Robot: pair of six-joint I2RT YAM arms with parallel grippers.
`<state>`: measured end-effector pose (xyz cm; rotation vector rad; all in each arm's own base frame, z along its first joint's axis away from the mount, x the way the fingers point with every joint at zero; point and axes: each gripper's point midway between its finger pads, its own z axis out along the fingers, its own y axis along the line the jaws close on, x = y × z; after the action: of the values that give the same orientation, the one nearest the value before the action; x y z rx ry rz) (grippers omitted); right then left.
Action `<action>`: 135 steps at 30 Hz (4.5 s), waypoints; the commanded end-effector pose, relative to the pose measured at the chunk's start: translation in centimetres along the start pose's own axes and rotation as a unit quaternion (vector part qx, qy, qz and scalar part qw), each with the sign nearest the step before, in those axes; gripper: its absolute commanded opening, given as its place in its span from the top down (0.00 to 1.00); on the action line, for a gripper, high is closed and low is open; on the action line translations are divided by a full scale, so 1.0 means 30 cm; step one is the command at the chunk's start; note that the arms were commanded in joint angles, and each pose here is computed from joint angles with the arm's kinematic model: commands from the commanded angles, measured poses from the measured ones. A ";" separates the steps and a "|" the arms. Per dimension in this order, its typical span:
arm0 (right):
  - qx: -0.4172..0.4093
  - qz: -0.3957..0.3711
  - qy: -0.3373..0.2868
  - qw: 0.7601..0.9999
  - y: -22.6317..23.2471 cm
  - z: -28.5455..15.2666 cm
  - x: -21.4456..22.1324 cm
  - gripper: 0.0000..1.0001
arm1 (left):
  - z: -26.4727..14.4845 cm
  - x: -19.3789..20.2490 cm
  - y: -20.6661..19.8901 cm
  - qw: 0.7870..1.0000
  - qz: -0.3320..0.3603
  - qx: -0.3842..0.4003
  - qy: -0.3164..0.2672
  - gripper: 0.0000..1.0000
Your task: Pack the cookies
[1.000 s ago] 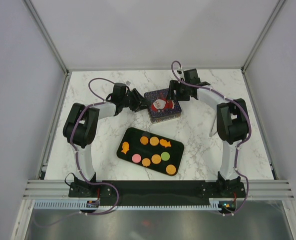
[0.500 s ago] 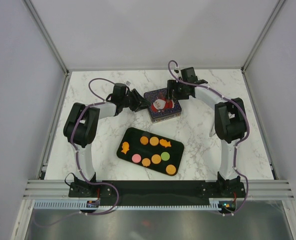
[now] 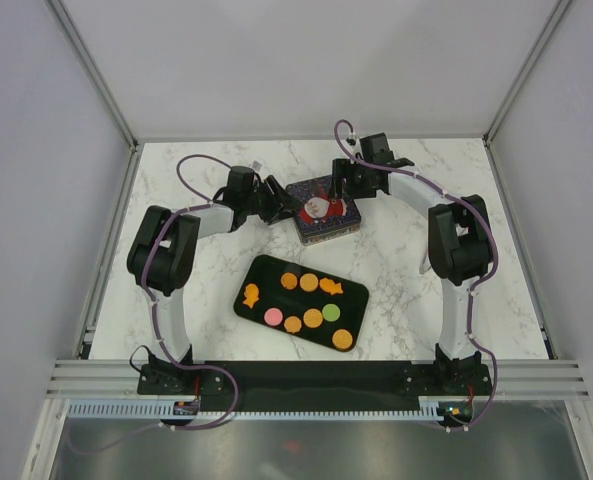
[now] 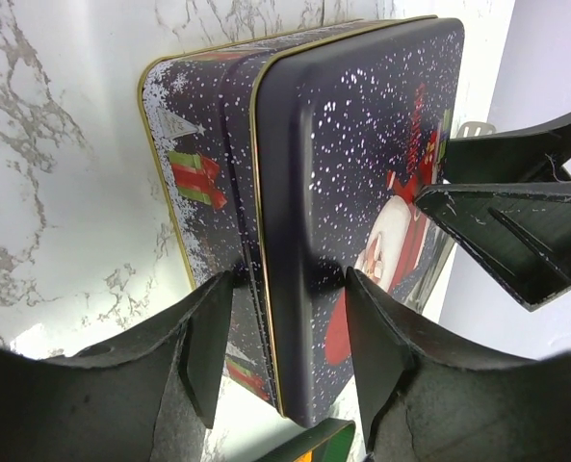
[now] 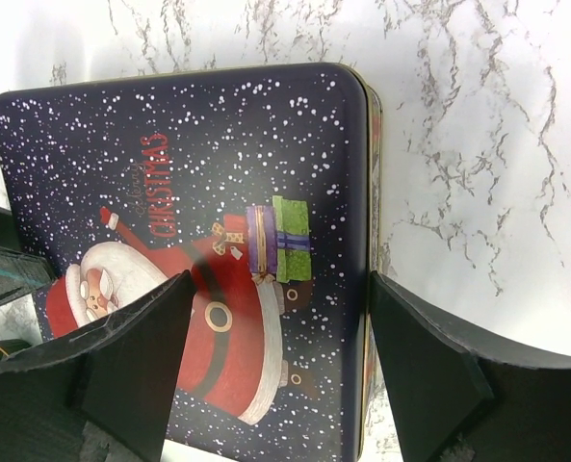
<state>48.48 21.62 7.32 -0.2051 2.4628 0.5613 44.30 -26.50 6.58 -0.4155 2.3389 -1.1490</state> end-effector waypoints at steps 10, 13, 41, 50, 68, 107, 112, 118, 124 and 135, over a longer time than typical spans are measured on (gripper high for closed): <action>-0.027 -0.009 0.030 0.999 0.036 0.026 0.049 0.19 | -0.017 -0.167 -0.089 0.997 0.037 0.015 -0.059 0.40; -0.030 -0.009 0.031 0.999 0.039 0.027 0.049 0.19 | -0.023 -0.203 -0.080 0.997 0.030 0.011 -0.069 0.40; -0.030 -0.010 0.038 0.999 0.034 0.045 0.048 0.19 | 0.104 -0.179 0.210 0.994 0.010 -0.105 -0.036 0.48; -0.031 -0.008 0.048 0.998 0.031 0.060 0.068 0.19 | 0.106 -0.109 0.306 0.986 0.011 -0.168 -0.017 0.60; -0.018 -0.015 0.054 0.998 0.037 0.065 0.056 0.18 | 0.106 -0.067 0.302 0.978 0.031 -0.206 -0.009 0.98; 0.028 -0.090 0.036 0.995 0.085 0.097 -0.018 0.15 | 0.000 0.368 0.249 0.983 -0.023 -0.176 0.051 0.98; 0.021 -0.118 0.043 0.992 0.139 0.090 0.000 0.14 | 0.011 0.365 0.239 0.984 -0.021 -0.172 0.053 0.98; 0.034 -0.157 0.061 0.985 0.179 0.100 0.053 0.14 | 0.014 0.367 0.238 0.984 -0.022 -0.170 0.057 0.98; -0.001 -0.183 0.062 0.981 0.377 0.125 0.118 0.14 | 0.017 0.372 0.232 0.984 -0.023 -0.165 0.062 0.98; 0.018 -0.142 0.067 0.987 0.368 0.142 0.184 0.26 | 0.014 0.359 0.225 0.986 -0.010 -0.154 0.063 0.98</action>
<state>48.25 31.33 8.74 -0.5176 2.3566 0.3004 42.41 -28.60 6.68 -0.5206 2.2754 -1.0279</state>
